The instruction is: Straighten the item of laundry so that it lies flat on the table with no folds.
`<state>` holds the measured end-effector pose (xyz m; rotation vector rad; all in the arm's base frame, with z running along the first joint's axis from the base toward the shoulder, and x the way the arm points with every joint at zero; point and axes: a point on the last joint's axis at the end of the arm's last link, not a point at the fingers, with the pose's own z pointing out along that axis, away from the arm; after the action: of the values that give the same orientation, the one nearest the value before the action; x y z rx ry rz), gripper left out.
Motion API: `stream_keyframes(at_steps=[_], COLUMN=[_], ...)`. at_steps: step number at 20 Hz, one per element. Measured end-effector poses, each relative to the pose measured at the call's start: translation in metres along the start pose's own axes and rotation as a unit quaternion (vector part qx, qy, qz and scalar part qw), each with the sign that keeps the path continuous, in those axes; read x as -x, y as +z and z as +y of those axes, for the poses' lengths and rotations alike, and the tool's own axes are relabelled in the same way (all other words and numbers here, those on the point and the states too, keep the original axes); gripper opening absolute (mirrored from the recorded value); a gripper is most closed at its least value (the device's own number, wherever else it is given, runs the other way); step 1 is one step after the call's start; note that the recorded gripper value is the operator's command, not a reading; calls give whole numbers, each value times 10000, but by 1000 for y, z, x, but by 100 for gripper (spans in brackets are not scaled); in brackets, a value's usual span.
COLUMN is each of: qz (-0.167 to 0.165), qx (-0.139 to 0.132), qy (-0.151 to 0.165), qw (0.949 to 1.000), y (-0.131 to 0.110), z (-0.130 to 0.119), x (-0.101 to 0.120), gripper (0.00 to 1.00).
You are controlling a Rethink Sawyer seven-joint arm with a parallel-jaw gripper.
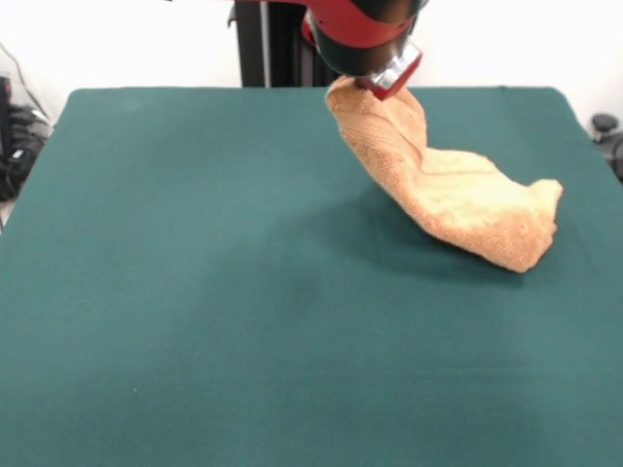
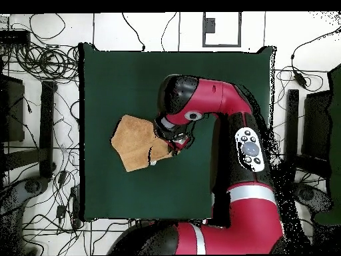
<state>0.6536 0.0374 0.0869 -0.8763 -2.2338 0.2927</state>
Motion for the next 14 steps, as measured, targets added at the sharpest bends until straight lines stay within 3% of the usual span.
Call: stream_keyframes(at_steps=[14], qz=[28], qx=[-215], qy=[-78], qw=[9997], y=[-10], z=[5], x=[-21], gripper=[0])
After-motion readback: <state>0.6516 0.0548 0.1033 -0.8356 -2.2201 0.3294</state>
